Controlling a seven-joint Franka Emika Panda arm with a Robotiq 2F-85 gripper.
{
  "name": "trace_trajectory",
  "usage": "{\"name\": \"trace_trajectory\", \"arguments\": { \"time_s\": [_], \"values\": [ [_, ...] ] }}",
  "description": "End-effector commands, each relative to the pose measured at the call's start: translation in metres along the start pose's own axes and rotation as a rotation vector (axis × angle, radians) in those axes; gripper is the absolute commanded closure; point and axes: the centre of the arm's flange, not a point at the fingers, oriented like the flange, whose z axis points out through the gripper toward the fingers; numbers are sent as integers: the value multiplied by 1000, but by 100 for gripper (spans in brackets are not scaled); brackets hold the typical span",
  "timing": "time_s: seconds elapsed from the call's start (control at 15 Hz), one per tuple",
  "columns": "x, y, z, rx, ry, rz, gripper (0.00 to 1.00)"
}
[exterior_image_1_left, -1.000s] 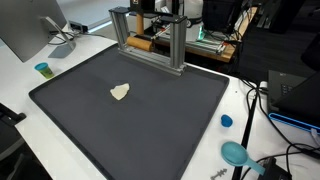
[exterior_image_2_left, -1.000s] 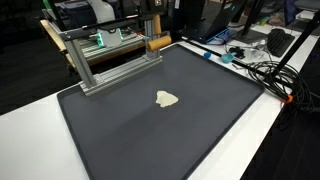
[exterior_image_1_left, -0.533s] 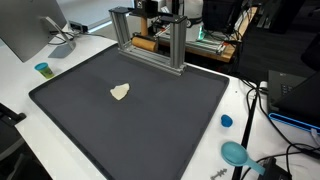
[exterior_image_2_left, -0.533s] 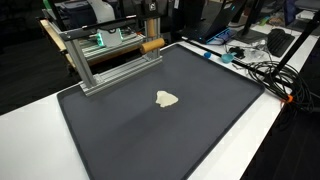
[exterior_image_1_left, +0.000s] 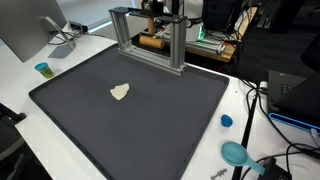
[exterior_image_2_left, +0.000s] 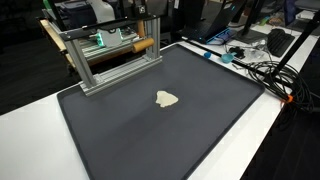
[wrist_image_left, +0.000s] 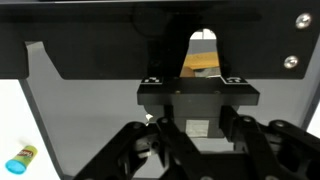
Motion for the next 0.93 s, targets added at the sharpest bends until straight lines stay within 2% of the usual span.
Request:
{"name": "trace_trajectory", "arguments": {
  "time_s": [0.0, 0.2, 0.6, 0.67, 0.73, 0.87],
  "values": [
    [-31, -8, -12, 19, 15, -40, 78],
    [-41, -18, -13, 12, 17, -67, 78],
    [-52, -16, -10, 35, -7, -55, 78],
    [-52, -15, -10, 40, -8, -48, 28],
    [-51, -14, -9, 45, -9, -43, 27],
    [-53, -12, -14, 55, -5, -27, 14]
  ]
}}
